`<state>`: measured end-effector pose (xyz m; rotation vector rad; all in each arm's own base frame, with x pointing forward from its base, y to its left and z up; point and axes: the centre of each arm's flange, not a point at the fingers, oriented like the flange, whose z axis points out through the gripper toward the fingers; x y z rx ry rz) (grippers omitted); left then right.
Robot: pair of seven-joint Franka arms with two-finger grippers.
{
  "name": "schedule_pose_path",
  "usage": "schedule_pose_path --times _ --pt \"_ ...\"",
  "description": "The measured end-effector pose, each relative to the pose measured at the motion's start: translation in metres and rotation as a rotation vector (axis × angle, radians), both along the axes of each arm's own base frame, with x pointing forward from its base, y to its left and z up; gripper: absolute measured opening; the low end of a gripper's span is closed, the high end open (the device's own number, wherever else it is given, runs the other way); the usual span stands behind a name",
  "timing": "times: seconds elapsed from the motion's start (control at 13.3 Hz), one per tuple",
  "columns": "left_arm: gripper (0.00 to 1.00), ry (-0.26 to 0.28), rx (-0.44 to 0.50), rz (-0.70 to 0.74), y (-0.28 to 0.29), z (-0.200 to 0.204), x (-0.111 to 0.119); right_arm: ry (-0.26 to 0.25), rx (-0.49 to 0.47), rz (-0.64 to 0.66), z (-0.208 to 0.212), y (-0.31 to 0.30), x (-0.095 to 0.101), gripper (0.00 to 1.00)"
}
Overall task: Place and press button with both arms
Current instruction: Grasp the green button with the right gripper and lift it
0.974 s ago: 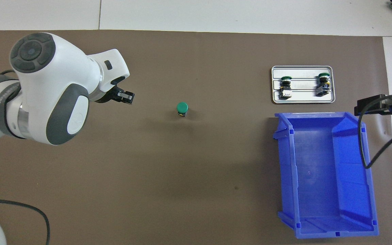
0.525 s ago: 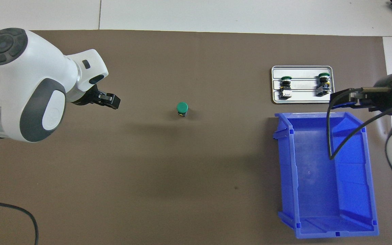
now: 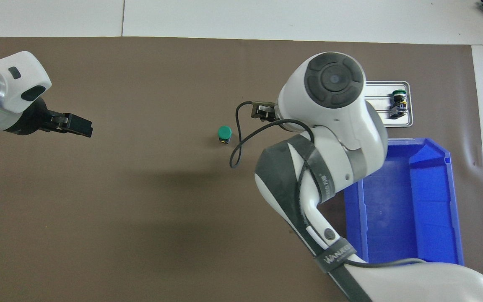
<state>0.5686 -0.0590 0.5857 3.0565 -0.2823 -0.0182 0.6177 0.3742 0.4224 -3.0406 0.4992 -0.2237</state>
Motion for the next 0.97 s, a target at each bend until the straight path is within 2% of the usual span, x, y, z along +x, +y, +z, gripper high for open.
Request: schedule_pose_path --times 0.22,0.37,0.6,0.97 --pt "1.00 -0.001 0.042 -0.002 0.007 0.035 -0.005 -0.014 0.013 -0.028 -0.048 0.050 -0.001 1.00" --pt "1.00 -0.006 0.046 -0.003 0.008 0.045 -0.007 -0.033 0.022 -0.026 -0.064 0.055 0.003 1.00" --pt "1.00 0.021 0.048 0.000 0.010 0.033 -0.013 -0.048 0.029 -0.027 -0.080 0.054 0.007 1.00" --pt "1.00 0.034 0.049 0.003 0.013 0.023 -0.021 -0.032 0.018 -0.025 -0.098 0.052 0.002 1.00"
